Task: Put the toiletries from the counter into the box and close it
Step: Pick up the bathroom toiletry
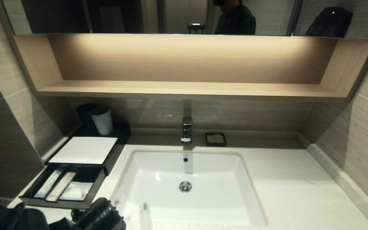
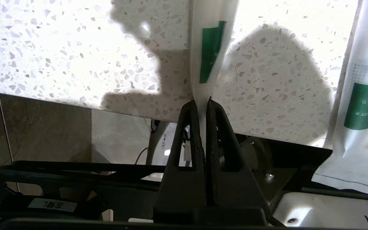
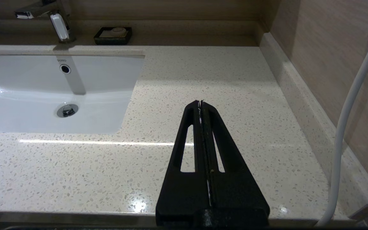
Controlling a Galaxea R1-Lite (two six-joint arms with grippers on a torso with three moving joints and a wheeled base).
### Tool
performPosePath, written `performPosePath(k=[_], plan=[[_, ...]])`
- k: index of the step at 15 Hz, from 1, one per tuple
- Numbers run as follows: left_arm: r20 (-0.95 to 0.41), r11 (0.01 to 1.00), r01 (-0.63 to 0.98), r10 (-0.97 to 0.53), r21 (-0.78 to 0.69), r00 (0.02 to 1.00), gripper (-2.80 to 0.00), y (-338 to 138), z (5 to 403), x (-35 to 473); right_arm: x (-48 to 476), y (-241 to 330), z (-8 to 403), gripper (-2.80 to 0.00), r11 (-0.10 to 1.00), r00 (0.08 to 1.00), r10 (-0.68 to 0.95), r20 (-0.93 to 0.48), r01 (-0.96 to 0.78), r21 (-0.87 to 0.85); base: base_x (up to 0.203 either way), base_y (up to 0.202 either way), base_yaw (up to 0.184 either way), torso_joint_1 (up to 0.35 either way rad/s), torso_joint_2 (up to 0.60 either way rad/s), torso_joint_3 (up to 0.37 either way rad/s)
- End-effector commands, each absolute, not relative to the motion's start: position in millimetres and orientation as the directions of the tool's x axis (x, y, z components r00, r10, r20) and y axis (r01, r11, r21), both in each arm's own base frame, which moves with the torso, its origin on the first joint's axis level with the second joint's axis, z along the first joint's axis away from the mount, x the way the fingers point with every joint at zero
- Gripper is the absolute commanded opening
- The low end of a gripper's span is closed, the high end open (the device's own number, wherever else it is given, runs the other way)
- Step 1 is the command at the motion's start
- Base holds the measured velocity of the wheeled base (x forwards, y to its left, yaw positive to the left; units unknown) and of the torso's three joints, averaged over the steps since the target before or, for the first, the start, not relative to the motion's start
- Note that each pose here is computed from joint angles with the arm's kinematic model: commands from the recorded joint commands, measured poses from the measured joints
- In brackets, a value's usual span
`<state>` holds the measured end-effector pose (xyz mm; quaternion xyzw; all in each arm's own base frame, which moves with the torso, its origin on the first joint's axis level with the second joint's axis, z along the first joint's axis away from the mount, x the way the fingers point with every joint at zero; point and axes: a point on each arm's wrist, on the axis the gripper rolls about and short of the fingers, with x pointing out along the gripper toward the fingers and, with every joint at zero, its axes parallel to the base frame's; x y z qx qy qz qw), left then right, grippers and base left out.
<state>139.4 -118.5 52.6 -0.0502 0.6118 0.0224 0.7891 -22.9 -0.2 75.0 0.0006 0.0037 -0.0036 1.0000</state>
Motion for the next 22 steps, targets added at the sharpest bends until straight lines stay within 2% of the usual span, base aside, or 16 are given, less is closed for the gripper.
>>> performPosePath(k=[1,7,13,22], plan=[[-0.969,0.994,-0.102,-0.022,-0.049,0.247,-2.80,-118,52,139,-23,0,75,-2.80,1.000,1.000,-0.007,-0.008,0.007,0.001,0.000,0.000,0.000,0.000,0.00,0.000],[-0.966,0.993,-0.101,-0.030,-0.058,0.258,-2.80,-116,55,137,-23,0,75,-2.80,1.000,1.000,-0.006,-0.008,0.006,0.001,0.000,0.000,0.000,0.000,0.00,0.000],[-0.920,0.992,-0.083,-0.053,-0.093,0.389,-2.80,-109,78,131,-23,0,75,-2.80,1.000,1.000,-0.006,-0.008,0.006,0.001,0.000,0.000,0.000,0.000,0.00,0.000],[-0.840,0.992,-0.033,-0.086,-0.123,0.535,-2.80,-96,106,121,-23,0,75,-2.80,1.000,1.000,-0.006,-0.008,0.006,0.001,0.000,0.000,0.000,0.000,0.00,0.000]])
